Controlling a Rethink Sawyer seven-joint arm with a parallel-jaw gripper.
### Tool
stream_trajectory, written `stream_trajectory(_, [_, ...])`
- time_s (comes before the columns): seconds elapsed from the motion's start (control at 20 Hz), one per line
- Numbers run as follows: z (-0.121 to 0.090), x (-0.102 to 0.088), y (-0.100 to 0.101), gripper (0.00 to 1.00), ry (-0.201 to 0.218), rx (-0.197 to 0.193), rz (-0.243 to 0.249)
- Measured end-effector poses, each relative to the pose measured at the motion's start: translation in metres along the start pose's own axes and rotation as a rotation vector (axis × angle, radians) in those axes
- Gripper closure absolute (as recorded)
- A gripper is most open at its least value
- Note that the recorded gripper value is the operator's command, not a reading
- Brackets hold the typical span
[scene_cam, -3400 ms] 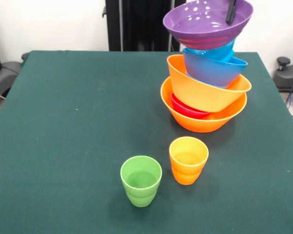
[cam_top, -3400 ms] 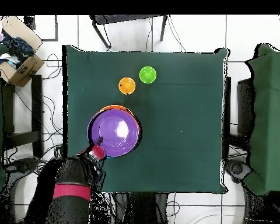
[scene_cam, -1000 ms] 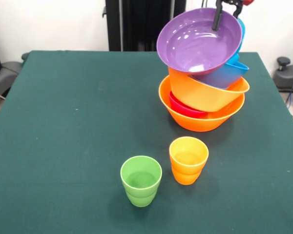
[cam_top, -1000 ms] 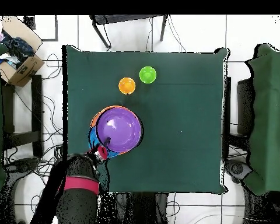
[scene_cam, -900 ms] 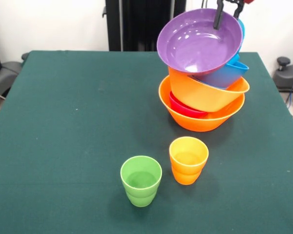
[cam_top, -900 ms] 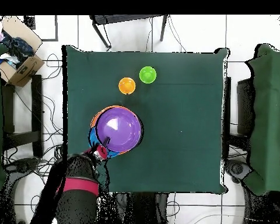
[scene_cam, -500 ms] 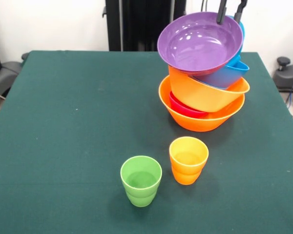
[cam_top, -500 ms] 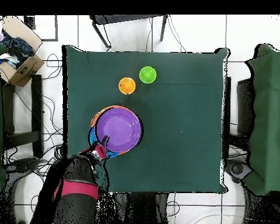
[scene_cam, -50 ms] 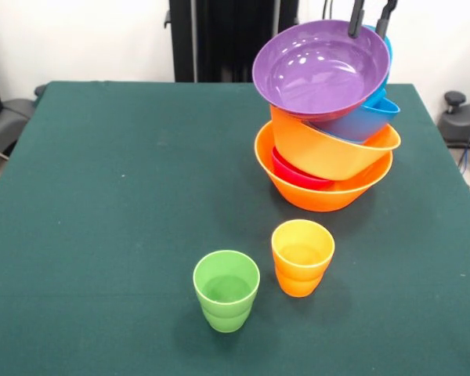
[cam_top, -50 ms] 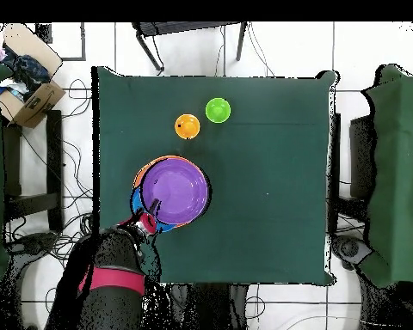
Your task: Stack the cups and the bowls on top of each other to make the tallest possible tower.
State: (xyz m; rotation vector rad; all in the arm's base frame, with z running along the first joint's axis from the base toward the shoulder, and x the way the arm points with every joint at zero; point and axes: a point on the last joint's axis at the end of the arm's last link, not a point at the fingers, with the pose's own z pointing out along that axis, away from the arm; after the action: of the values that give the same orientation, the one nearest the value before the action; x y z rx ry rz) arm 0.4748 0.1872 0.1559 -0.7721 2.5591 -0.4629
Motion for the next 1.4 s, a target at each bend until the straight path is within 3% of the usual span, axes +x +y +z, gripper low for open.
stream_trajectory(0.75, [-0.001, -0.001, -0.003, 0.00, -0.002, 0.000, 0.009])
stream_trajectory(1.2, [-0.012, -0.014, -0.024, 0.00, -0.029, -0.008, 0.113])
stream_trajectory(1.4, [-0.017, -0.021, -0.031, 0.00, -0.044, -0.006, 0.136])
